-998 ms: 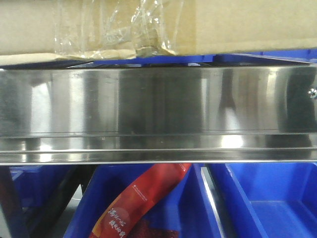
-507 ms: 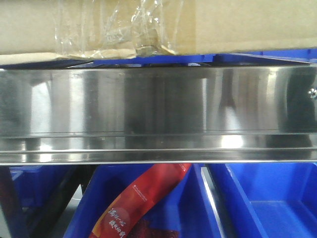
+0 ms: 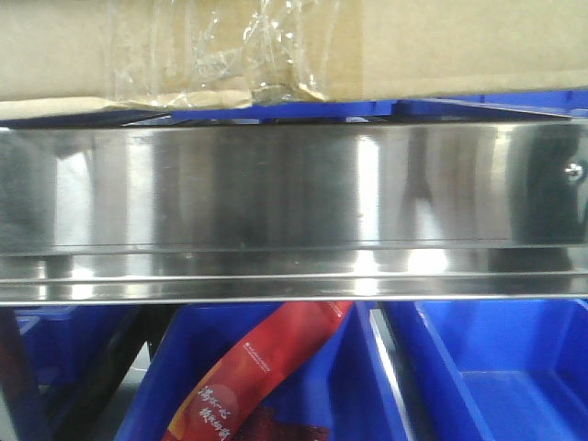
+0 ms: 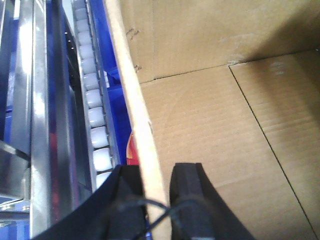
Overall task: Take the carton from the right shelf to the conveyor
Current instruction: 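Hold the carton with both grippers and back away from the shelf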
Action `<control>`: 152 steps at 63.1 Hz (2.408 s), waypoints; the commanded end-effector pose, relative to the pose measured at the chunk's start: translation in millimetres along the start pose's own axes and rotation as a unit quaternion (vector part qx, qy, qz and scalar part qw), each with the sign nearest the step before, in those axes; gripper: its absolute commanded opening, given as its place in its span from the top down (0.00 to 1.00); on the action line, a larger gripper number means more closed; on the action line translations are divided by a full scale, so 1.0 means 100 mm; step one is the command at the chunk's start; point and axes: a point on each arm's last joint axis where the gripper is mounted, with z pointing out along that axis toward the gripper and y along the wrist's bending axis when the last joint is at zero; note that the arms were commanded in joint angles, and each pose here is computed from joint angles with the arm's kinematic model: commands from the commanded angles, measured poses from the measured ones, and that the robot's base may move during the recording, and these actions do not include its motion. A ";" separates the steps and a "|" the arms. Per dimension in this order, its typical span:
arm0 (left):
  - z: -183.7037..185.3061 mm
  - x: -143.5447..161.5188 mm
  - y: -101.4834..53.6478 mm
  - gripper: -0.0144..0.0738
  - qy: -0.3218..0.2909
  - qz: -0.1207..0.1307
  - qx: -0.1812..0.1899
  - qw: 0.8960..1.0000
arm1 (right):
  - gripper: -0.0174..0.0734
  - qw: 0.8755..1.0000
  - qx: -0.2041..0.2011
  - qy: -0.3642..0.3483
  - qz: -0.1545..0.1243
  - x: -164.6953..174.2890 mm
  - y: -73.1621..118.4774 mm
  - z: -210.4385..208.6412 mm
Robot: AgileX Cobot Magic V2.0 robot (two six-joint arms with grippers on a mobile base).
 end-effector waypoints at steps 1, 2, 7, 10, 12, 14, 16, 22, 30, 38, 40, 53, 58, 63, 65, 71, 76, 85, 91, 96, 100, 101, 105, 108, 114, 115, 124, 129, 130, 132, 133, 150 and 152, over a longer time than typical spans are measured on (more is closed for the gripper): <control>-0.09 -0.02 0.00 0.85 -0.026 0.007 0.006 1.000 | 0.88 0.999 0.007 -0.028 -0.014 -0.02 -0.02 -0.09; -0.09 -0.02 0.00 0.85 -0.026 0.007 0.006 1.000 | 0.88 0.999 0.007 -0.028 -0.014 -0.02 -0.02 -0.09; -0.09 -0.02 0.00 0.85 -0.026 0.007 0.006 1.000 | 0.88 0.999 0.007 -0.028 -0.014 -0.02 -0.02 -0.09; -0.09 -0.02 0.00 0.85 -0.026 0.007 0.006 1.000 | 0.88 0.999 0.007 -0.028 -0.014 -0.02 -0.02 -0.09; -0.09 -0.02 0.00 0.85 -0.026 0.007 0.006 1.000 | 0.88 1.000 0.007 -0.027 -0.014 -0.02 -0.02 -0.08; -0.09 -0.02 0.00 0.85 -0.026 0.007 0.006 1.000 | 0.88 1.000 0.007 -0.027 -0.014 -0.02 -0.02 -0.08; -0.09 -0.02 0.00 0.85 -0.026 0.007 0.006 1.000 | 0.88 1.000 0.007 -0.027 -0.014 -0.02 -0.02 -0.08; -0.09 -0.02 0.00 0.85 -0.026 0.007 0.006 1.000 | 0.88 1.000 0.007 -0.027 -0.014 -0.02 -0.02 -0.08; -0.09 -0.02 0.00 0.85 -0.026 0.007 0.006 1.000 | 0.88 1.000 0.007 -0.027 -0.014 -0.02 -0.02 -0.08; -0.09 -0.02 0.00 0.85 -0.026 0.007 0.006 1.000 | 0.88 1.000 0.007 -0.027 -0.014 -0.02 -0.02 -0.08; -0.09 -0.02 0.00 0.85 -0.026 0.007 0.006 1.000 | 0.88 1.000 0.007 -0.027 -0.014 -0.02 -0.02 -0.08; -0.09 -0.02 0.00 0.85 -0.026 0.007 0.006 1.000 | 0.88 1.000 0.007 -0.027 -0.014 -0.02 -0.02 -0.08; -0.09 -0.02 0.00 0.85 -0.026 0.007 0.006 1.000 | 0.88 1.000 0.007 -0.027 -0.014 -0.02 -0.02 -0.08; -0.09 -0.02 0.00 0.85 -0.026 0.007 0.006 1.000 | 0.88 1.000 0.007 -0.027 -0.014 -0.02 -0.02 -0.08; -0.09 -0.02 0.00 0.85 -0.026 0.007 0.006 1.000 | 0.88 1.000 0.007 -0.027 -0.014 -0.02 -0.02 -0.08; -0.09 -0.02 0.00 0.85 -0.026 0.007 0.006 1.000 | 0.88 1.000 0.007 -0.027 -0.014 -0.02 -0.02 -0.08; -0.09 -0.02 0.00 0.85 -0.026 0.007 0.006 1.000 | 0.88 1.000 0.007 -0.027 -0.014 -0.02 -0.02 -0.08; -0.09 -0.02 0.00 0.85 -0.026 0.007 0.006 1.000 | 0.88 1.000 0.007 -0.027 -0.014 -0.02 -0.02 -0.08; -0.09 -0.02 0.00 0.85 -0.026 0.007 0.006 1.000 | 0.88 1.000 0.007 -0.027 -0.014 -0.02 -0.02 -0.08; -0.09 -0.02 0.00 0.85 -0.026 0.007 0.006 1.000 | 0.88 1.000 0.007 -0.027 -0.014 -0.02 -0.02 -0.08; -0.09 -0.02 0.00 0.85 -0.026 0.007 0.006 1.000 | 0.88 1.000 0.007 -0.027 -0.014 -0.02 -0.02 -0.08; -0.09 -0.02 0.00 0.85 -0.026 0.007 0.006 1.000 | 0.88 1.000 0.007 -0.027 -0.014 -0.02 -0.02 -0.08; -0.09 -0.02 0.01 0.85 -0.027 0.008 0.003 1.000 | 0.88 1.000 0.007 -0.027 -0.014 -0.02 -0.02 -0.08; -0.09 -0.02 0.01 0.85 -0.027 0.008 0.003 1.000 | 0.88 1.000 0.007 -0.027 -0.014 -0.02 -0.02 -0.08; -0.09 -0.02 0.01 0.85 -0.027 0.008 0.003 1.000 | 0.88 1.000 0.007 -0.027 -0.014 -0.02 -0.02 -0.08; -0.09 -0.02 0.01 0.85 -0.027 0.008 0.003 1.000 | 0.88 1.000 0.007 -0.027 -0.014 -0.02 -0.02 -0.08; -0.09 -0.02 0.01 0.85 -0.027 0.008 0.003 1.000 | 0.88 1.000 0.007 -0.027 -0.014 -0.02 -0.02 -0.08; -0.09 -0.02 0.01 0.85 -0.027 0.008 0.003 1.000 | 0.88 1.000 0.007 -0.027 -0.014 -0.02 -0.02 -0.08; -0.09 -0.02 0.01 0.85 -0.027 0.008 0.003 1.000 | 0.88 1.000 0.007 -0.027 -0.014 -0.02 -0.02 -0.08; -0.09 -0.02 0.01 0.85 -0.027 0.008 0.003 1.000 | 0.88 1.000 0.007 -0.027 -0.014 -0.02 -0.02 -0.08; -0.09 -0.02 0.01 0.85 -0.027 0.008 0.003 1.000 | 0.88 1.000 0.007 -0.027 -0.014 -0.02 -0.02 -0.08; -0.09 -0.02 0.01 0.85 -0.027 0.008 0.003 1.000 | 0.88 1.000 0.007 -0.027 -0.014 -0.02 -0.02 -0.08; -0.09 -0.02 0.01 0.85 -0.027 0.008 0.003 1.000 | 0.88 1.000 0.007 -0.027 -0.014 -0.02 -0.02 -0.08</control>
